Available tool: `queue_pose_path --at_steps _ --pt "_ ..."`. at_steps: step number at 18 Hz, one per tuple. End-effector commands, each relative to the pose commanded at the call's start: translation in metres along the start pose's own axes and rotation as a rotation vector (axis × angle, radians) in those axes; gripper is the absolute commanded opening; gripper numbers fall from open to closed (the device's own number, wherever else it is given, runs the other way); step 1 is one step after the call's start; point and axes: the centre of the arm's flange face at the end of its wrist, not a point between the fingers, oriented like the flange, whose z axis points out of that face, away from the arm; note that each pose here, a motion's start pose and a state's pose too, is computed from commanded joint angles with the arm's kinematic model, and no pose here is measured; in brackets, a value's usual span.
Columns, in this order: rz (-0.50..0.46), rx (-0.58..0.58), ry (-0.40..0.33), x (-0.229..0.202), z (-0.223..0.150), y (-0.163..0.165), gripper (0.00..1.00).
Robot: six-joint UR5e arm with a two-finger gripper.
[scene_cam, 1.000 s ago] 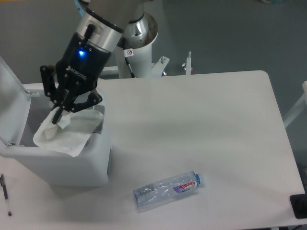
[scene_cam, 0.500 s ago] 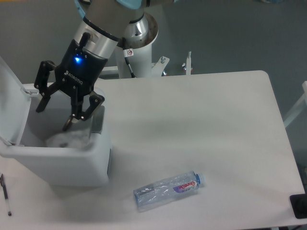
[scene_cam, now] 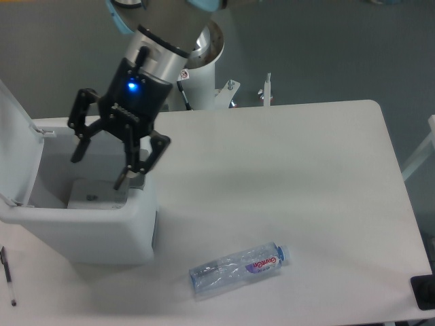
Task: Place the trash in the trash can
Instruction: 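Move the open gripper back over the clear water bottle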
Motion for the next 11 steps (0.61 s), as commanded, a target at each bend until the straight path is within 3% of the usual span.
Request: queue_pose_path --at_steps 5,11 --pt "-0.001 -0.008 -0.033 -0.053 0.002 0.014 1.0" --pt "-0.022 -0.018 -0.055 -0.134 0.036 0.013 1.0"
